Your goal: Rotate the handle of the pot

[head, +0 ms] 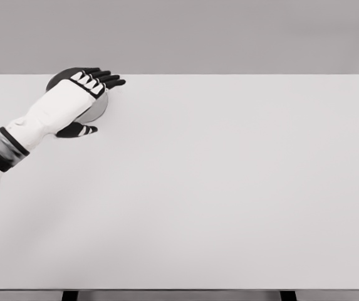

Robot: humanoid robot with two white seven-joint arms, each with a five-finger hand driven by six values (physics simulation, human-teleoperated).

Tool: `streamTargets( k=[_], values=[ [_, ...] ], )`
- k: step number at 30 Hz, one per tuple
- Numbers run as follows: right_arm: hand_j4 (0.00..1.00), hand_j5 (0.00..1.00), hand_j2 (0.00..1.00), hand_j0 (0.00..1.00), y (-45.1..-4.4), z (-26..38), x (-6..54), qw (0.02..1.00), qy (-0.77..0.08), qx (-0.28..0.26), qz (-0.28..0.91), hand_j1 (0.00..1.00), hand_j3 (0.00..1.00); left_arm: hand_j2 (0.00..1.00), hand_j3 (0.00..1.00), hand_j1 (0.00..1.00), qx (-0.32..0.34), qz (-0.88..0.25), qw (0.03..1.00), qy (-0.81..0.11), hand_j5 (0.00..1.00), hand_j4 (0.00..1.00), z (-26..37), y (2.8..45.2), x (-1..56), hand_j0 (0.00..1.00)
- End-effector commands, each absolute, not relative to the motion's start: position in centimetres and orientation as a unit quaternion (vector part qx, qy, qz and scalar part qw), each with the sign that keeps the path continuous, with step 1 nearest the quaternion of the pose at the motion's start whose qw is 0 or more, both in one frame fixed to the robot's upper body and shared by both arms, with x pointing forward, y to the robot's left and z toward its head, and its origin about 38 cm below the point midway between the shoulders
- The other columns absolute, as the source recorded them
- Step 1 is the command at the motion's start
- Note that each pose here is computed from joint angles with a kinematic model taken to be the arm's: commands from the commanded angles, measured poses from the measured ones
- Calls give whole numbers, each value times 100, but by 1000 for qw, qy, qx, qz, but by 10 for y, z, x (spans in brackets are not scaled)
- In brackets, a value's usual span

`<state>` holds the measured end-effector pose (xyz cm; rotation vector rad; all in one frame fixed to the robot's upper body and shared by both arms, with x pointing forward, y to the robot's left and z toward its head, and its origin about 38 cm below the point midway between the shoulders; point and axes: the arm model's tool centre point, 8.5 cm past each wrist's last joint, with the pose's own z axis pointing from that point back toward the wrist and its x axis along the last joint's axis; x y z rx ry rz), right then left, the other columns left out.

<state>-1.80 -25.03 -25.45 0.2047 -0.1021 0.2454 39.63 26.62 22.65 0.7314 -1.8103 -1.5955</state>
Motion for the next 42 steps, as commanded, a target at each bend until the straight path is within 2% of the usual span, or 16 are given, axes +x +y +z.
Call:
streamTargets(
  k=[1,7,23,35,42],
  values=[
    [100,100,100,100,-250,-255,-18,986,-51,102,123,100,100,100,100,100,324,-606,317,-654,100,100,214,258,403,100],
    [100,100,100,100,-250,-255,-18,986,-51,103,123,100,100,100,100,100,333,-631,319,-624,100,100,191,262,411,100],
    [100,100,100,100,-250,-255,-18,986,-51,103,123,100,100,100,100,100,306,-636,353,-614,100,100,158,277,429,100],
    [100,100,100,100,-250,-255,-18,986,-51,102,123,100,100,100,100,100,315,-645,336,-609,100,100,166,281,430,100],
    [100,100,100,100,-250,-255,-18,986,-51,102,123,100,100,100,100,100,334,-656,330,-591,100,100,172,299,430,100]
  ],
)
